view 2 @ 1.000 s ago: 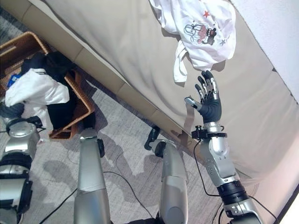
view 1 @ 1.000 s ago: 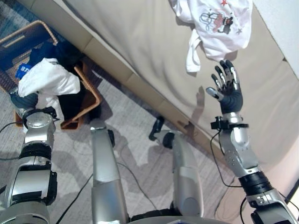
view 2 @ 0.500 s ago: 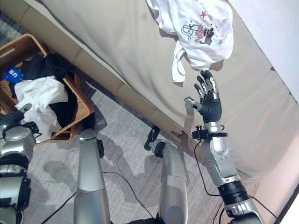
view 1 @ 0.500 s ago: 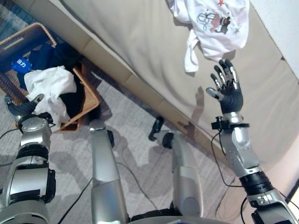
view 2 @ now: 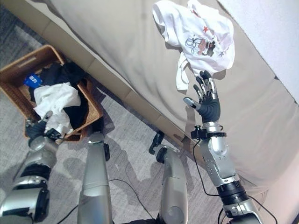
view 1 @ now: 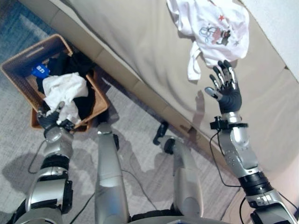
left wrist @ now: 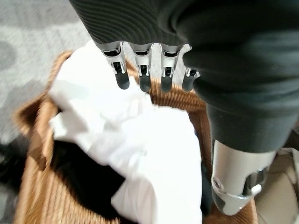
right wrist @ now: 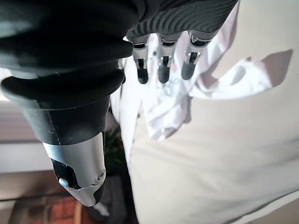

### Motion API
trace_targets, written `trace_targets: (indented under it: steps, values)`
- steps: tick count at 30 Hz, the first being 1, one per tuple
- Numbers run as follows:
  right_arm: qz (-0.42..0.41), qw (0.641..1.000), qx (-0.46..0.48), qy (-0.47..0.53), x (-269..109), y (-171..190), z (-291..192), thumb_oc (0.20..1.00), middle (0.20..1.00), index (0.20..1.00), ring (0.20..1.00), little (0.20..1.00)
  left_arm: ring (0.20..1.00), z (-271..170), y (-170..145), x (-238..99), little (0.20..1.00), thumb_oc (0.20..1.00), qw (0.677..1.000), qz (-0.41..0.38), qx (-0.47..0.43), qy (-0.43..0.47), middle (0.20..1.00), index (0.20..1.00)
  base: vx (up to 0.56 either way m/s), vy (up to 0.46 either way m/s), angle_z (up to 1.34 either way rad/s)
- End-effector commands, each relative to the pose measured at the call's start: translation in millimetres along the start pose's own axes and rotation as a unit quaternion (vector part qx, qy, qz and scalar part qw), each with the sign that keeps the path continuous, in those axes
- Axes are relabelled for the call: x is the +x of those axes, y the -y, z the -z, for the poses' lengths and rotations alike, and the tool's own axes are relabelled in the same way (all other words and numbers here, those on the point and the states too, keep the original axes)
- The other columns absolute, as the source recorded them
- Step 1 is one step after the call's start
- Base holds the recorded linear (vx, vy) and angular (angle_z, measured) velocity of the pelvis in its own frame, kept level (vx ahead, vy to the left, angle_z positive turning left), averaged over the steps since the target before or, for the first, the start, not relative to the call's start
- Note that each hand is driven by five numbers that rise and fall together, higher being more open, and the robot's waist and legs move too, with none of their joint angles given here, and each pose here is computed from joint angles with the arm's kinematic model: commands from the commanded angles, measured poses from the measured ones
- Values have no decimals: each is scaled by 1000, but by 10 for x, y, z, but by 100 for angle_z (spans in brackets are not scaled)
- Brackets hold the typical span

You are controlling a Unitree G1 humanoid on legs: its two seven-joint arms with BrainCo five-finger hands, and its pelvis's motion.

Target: Pick up clothes into the bucket

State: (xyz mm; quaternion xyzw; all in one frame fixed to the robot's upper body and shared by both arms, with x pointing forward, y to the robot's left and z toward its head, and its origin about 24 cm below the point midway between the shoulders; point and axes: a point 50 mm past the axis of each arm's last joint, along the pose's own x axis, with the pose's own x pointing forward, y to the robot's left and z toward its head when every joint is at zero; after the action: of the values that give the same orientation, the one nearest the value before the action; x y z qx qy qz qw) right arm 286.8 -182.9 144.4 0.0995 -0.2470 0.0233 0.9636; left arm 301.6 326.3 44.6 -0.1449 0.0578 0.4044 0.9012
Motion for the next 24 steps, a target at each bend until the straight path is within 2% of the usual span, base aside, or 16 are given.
trace_targets:
  steps: [1, 4, 5, 9, 10, 11, 13, 15, 20, 21, 24]
  values:
    - [40, 997, -36, 61, 62, 178, -247, 1000, 1000, 1000, 1000, 1000, 1000, -133, 167, -117, 1000, 1000, 996, 45, -46, 59, 1000, 1000, 22, -8, 6]
    - [55, 996, -52, 51, 26, 244, -210, 1000, 1000, 1000, 1000, 1000, 1000, -101, 268, -287, 1000, 1000, 992, 83, -48, 81, 1000, 1000, 25, -21, 3]
    - [69, 995, -63, 44, 5, 304, -175, 1000, 1000, 1000, 1000, 1000, 1000, -195, 365, -451, 1000, 1000, 982, 129, -42, 131, 1000, 1000, 23, -32, 1]
    - [76, 994, -72, 26, -43, 329, -79, 1000, 1000, 1000, 1000, 1000, 1000, -273, 399, -606, 1000, 1000, 968, 167, -5, 190, 1000, 1000, 48, 17, 0]
    - [58, 995, -83, 12, -8, 253, -2, 1000, 1000, 1000, 1000, 1000, 1000, -365, 417, -698, 1000, 1000, 951, 194, 30, 240, 1000, 1000, -8, -16, -29]
    - [51, 995, -81, 8, 7, 214, 21, 1000, 1000, 1000, 1000, 1000, 1000, -371, 407, -713, 1000, 1000, 948, 198, 32, 248, 1000, 1000, 11, -24, -78]
    - [45, 996, -74, 0, 17, 177, 70, 1000, 1000, 1000, 1000, 1000, 1000, -365, 441, -767, 1000, 1000, 941, 222, 31, 255, 1000, 1000, 38, -110, -91]
    - [33, 994, -102, -27, -18, 196, 170, 1000, 1000, 1000, 1000, 1000, 1000, -286, 516, -870, 1000, 1000, 933, 262, 22, 247, 1000, 1000, 70, -132, -26]
    - [7, 986, -144, -82, -63, 187, 353, 1000, 1000, 1000, 1000, 1000, 1000, -162, 542, -975, 1000, 1000, 926, 308, 0, 218, 1000, 1000, 26, -90, -18]
    - [-17, 978, -186, -96, -72, 167, 396, 1000, 1000, 1000, 1000, 1000, 1000, -123, 534, -1007, 1000, 1000, 923, 323, -3, 208, 1000, 1000, 98, -167, -30]
    - [-35, 969, -218, -109, -62, 164, 439, 1000, 1000, 1000, 1000, 1000, 1000, -43, 514, -1036, 1000, 1000, 923, 337, -9, 186, 1000, 1000, 119, -191, -25]
